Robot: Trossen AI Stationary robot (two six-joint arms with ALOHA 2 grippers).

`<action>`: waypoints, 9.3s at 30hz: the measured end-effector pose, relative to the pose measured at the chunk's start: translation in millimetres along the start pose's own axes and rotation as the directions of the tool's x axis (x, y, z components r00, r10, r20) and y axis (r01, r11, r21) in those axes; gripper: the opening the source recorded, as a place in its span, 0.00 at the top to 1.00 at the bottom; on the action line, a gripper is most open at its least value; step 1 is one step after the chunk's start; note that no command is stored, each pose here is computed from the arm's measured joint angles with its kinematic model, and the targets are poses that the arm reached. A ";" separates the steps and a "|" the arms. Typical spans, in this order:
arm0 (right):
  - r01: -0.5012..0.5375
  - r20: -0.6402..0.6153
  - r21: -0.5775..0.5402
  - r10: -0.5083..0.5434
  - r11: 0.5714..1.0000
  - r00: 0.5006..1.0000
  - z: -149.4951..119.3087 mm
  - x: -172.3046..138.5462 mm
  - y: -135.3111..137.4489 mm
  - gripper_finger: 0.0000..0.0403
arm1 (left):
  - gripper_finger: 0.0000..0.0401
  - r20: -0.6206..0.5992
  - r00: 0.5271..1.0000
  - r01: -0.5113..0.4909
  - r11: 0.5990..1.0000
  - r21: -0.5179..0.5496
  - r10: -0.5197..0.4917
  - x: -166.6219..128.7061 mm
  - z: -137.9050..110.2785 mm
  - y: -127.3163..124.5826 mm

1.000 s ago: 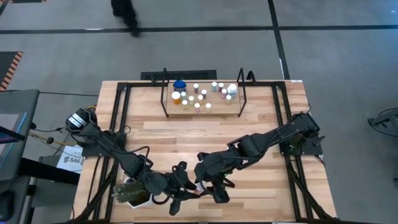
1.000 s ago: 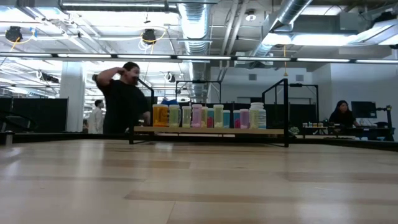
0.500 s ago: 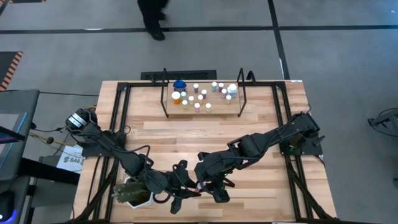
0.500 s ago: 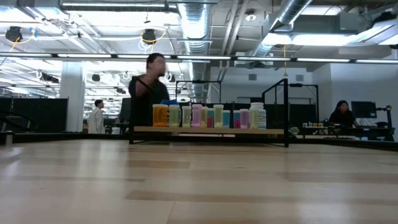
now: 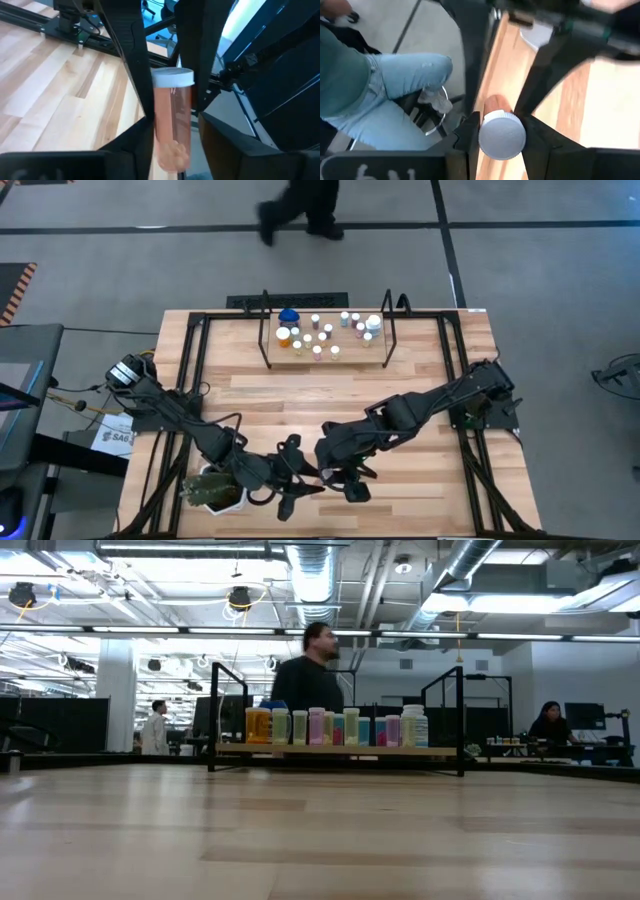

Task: Pick and place medicine bottles onto shelf by color
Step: Put the orange pill bottle on the shelf

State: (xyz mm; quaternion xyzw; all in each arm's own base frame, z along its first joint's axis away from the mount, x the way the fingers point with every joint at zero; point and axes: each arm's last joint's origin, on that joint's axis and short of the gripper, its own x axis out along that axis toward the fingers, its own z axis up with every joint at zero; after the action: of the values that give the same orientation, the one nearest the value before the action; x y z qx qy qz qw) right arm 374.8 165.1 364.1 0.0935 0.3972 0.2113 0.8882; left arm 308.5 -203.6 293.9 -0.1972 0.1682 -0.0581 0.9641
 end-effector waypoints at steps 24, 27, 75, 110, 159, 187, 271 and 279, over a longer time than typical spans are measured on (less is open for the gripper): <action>0.502 -0.417 0.053 -0.438 0.863 0.796 -29.3 -45.3 -95.6 0.67 | 0.44 -0.213 0.970 -0.140 0.983 -0.116 0.113 -9.2 -27.2 3.4; 0.545 -0.432 0.057 -0.471 0.837 0.769 -29.8 -49.9 -105.6 0.67 | 0.44 -0.219 0.971 -0.121 0.985 -0.126 0.092 -14.3 -33.1 -6.1; 0.817 -0.705 0.111 -0.535 0.565 0.466 -88.2 -81.7 -257.4 0.66 | 0.44 -0.030 0.951 -0.301 0.945 0.128 0.307 -120.8 50.0 36.3; 0.771 -0.749 0.023 -0.500 0.637 0.436 -100.0 -54.5 -279.4 0.65 | 0.44 0.059 0.972 -0.234 0.968 0.097 0.229 -201.0 79.8 58.0; 0.539 -0.739 -0.233 -0.507 0.810 0.443 -101.1 -57.7 -306.4 0.65 | 0.44 0.078 0.963 -0.264 0.962 0.071 0.258 -231.4 82.3 73.0; 0.467 -0.706 -0.318 -0.535 0.825 0.464 -99.8 -61.3 -316.2 0.65 | 0.44 0.081 0.965 -0.257 0.960 0.114 0.249 -233.9 83.0 73.6; 0.625 -0.572 -0.222 -0.619 0.748 0.538 -49.9 -96.6 -145.8 0.65 | 0.44 0.065 0.924 -0.380 0.886 0.267 0.377 -161.2 85.1 73.3; 0.553 -0.515 -0.206 -0.570 0.807 0.640 -49.3 -68.6 -70.9 0.65 | 0.44 0.016 0.969 -0.235 0.889 0.392 0.248 -76.1 82.6 78.1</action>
State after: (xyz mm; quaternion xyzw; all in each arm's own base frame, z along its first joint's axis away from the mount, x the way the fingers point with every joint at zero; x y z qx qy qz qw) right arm 318.6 70.8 353.2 -0.1127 0.6428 -0.0514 0.7560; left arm 269.4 -88.7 357.2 0.0227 0.1929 0.0263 0.9806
